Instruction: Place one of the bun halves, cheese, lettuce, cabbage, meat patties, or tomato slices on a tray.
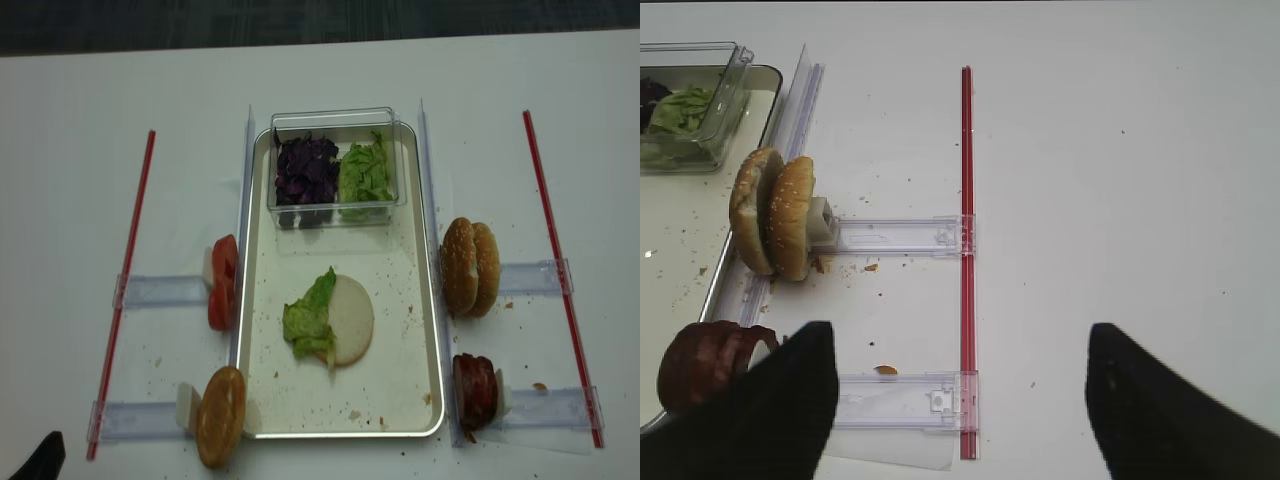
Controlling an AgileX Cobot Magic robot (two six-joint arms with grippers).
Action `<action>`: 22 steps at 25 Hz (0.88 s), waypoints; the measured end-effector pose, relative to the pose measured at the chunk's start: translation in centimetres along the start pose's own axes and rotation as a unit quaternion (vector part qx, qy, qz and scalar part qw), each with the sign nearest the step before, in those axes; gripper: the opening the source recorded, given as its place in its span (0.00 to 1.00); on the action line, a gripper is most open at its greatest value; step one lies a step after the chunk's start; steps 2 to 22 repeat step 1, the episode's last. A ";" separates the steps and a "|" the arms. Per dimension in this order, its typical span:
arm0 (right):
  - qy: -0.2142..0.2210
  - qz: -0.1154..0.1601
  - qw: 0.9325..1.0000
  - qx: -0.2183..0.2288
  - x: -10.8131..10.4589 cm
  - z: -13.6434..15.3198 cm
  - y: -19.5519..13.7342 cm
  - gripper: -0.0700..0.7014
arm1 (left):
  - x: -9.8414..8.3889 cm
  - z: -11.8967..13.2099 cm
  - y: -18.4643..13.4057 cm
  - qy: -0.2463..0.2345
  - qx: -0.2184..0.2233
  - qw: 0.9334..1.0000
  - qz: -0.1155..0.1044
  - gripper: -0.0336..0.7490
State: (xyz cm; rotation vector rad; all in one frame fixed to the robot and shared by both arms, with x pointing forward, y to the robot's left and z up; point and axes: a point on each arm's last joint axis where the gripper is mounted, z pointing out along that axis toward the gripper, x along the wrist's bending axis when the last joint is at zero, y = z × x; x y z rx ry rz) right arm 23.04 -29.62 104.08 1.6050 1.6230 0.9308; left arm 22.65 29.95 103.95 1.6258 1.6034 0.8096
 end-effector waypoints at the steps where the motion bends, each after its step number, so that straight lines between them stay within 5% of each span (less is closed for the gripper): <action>1: 0.000 0.000 1.000 0.000 0.0 0.0 0.0 0.79 | 0.0 0.0 0.0 0.000 0.000 1.000 0.000 0.69; 22: 0.000 0.000 1.000 0.000 0.0 0.0 0.0 0.79 | 0.0 0.0 0.0 0.000 0.000 1.000 0.000 0.69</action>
